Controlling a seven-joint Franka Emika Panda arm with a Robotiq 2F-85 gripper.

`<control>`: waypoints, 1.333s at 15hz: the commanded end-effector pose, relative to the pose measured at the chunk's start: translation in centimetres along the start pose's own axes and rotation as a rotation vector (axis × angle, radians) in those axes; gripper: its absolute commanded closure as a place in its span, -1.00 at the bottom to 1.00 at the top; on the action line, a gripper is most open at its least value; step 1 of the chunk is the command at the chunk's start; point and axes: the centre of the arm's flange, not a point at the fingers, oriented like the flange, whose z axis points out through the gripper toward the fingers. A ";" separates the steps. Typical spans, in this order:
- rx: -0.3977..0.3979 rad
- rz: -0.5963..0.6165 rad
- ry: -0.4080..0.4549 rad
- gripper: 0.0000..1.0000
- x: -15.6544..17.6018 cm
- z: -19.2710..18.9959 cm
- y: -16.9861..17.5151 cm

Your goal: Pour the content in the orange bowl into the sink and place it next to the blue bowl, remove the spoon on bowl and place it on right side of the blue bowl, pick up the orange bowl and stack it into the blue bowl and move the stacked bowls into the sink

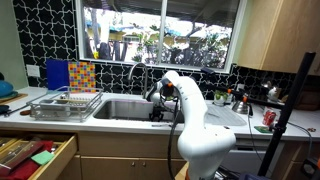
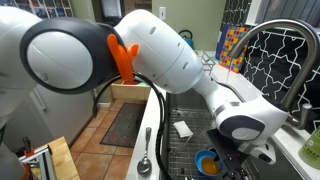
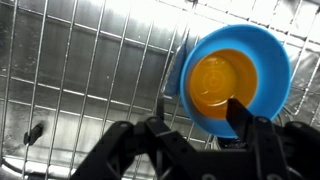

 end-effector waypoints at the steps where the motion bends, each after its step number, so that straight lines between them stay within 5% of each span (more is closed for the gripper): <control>1: 0.008 0.064 0.013 -0.95 -2.1 -6.6 -1.3; 9: -0.047 0.222 0.036 -1.00 -7.9 -19.8 -6.5; 16: -0.115 0.215 0.116 -1.00 -12.7 -25.9 -7.8; 17: -0.103 0.201 0.117 -1.00 -9.5 -25.1 -8.0; 20: -0.095 0.201 0.131 -1.00 -11.0 -26.7 -7.9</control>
